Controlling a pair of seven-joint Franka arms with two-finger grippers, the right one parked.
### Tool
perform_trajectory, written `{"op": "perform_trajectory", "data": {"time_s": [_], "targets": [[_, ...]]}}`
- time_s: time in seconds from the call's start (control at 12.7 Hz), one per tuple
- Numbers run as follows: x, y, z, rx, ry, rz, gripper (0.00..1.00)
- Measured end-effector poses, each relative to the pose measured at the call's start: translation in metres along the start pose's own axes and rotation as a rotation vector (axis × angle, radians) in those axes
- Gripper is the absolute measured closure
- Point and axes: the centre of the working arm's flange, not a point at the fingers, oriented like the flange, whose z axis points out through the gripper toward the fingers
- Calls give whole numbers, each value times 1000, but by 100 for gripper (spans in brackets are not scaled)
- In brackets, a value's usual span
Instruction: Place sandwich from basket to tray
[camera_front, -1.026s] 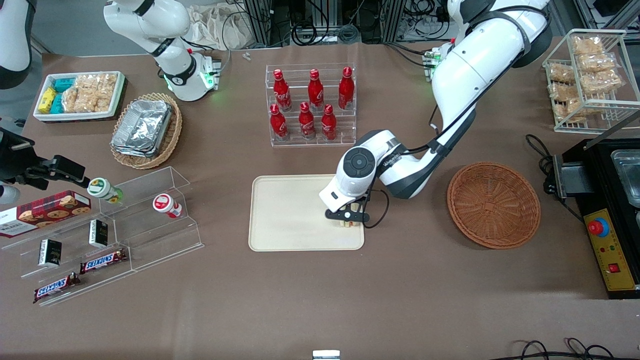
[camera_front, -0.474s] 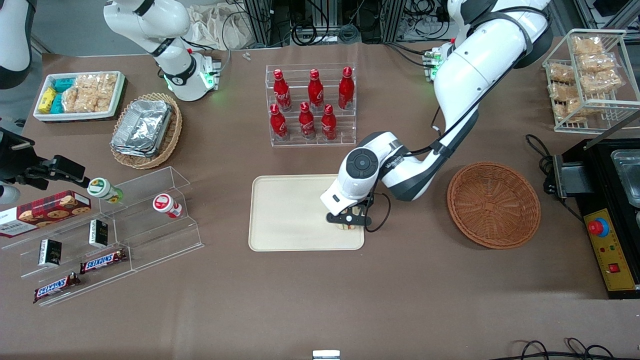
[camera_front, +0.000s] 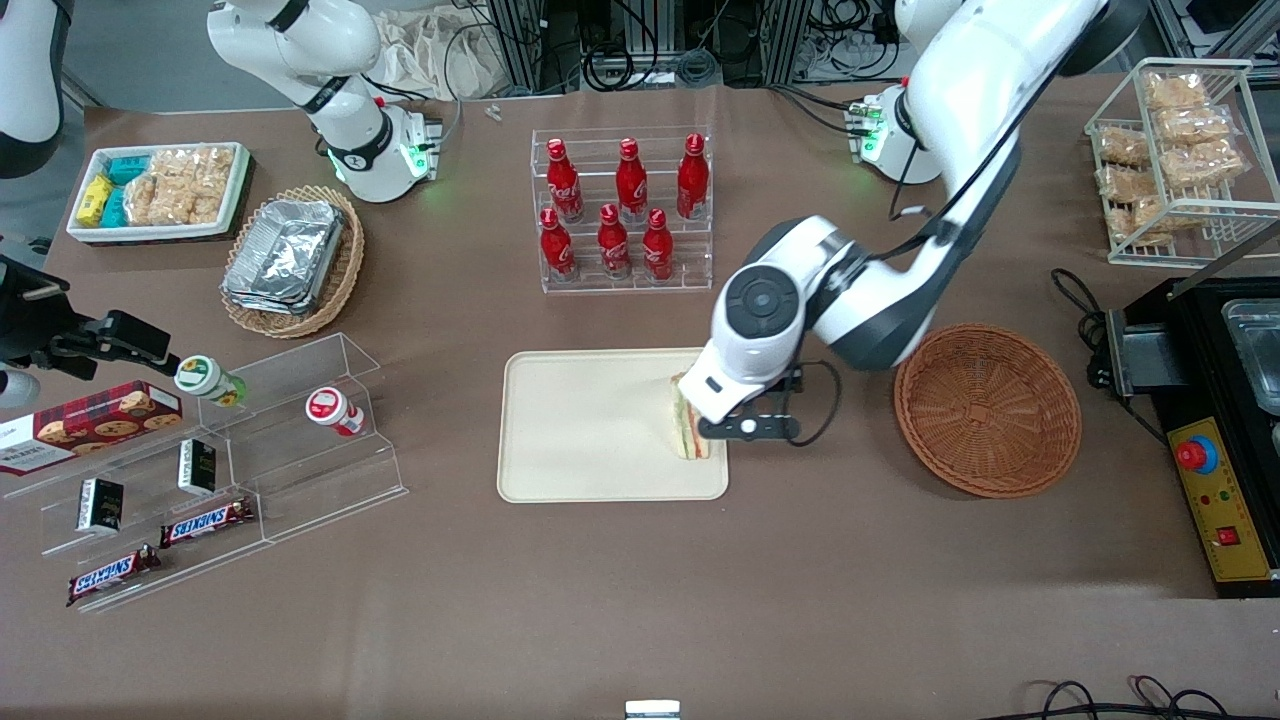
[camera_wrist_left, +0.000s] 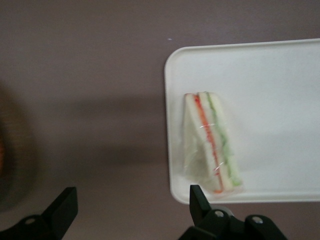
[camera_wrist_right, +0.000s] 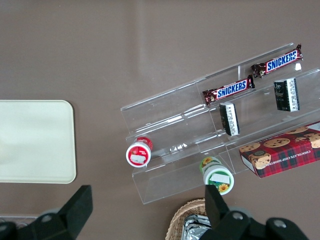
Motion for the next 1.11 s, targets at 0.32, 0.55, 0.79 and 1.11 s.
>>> {"op": "perform_trajectory", "data": {"time_s": [0.32,0.55,0.79,1.11], "targets": [[-2,-67,-49,99,-32,81,1],[7,-127,-68,146,-59,129,1],[12,-192,-86,151,-86,152,1],[1,-274,-115,120,-79,165,1]]}}
